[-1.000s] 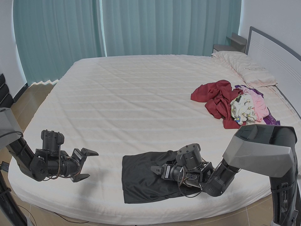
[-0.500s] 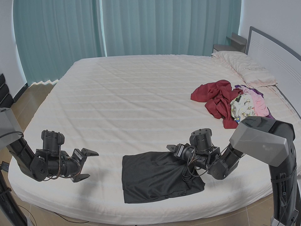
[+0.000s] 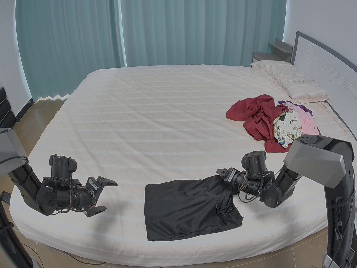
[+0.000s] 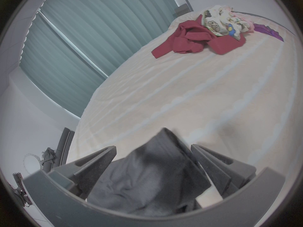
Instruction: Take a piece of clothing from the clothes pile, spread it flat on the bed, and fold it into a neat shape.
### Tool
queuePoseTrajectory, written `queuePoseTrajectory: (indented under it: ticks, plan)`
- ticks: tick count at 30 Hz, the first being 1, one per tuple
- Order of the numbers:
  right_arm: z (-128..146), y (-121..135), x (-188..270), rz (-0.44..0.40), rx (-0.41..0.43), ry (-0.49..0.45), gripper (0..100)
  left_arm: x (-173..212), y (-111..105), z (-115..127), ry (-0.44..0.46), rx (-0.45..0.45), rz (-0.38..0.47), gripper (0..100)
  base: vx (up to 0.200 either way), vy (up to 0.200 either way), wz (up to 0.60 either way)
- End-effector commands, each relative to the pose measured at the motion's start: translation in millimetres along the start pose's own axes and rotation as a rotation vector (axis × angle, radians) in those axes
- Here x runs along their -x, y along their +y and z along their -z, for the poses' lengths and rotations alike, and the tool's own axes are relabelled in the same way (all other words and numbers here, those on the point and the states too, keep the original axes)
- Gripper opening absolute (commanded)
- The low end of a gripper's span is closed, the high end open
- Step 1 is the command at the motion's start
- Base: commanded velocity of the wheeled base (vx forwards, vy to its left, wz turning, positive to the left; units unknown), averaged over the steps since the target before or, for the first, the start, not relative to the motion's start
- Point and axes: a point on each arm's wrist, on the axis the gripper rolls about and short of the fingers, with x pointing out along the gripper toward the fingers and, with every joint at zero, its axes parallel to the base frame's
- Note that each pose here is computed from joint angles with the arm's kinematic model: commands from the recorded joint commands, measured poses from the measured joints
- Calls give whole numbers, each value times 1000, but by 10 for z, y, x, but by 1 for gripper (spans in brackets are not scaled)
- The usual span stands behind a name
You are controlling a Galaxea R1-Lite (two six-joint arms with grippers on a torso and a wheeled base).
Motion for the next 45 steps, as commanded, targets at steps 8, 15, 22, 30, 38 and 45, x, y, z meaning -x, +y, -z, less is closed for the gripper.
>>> queuePoseTrajectory:
  ticks: [8,15,22,30,38,45]
  plan:
    - [320,-198,576,-40,236,151,100,-21,25,7,3,-14,-12,100,0,0,0]
    - [450,-141,606,-90,312,144,100,-35,17,17,6,-18,-13,100,0,0,0]
    - [544,-61,633,-113,434,154,100,-83,21,41,-9,-25,-36,100,0,0,0]
    - [585,-94,642,-86,491,196,0,-100,26,47,-18,-26,-46,100,0,0,0]
    - [573,-164,781,-68,513,212,0,-101,24,51,-17,-28,-46,100,0,0,0]
    - [419,-363,920,-13,524,207,0,-100,28,53,-16,-27,-48,100,0,0,0]
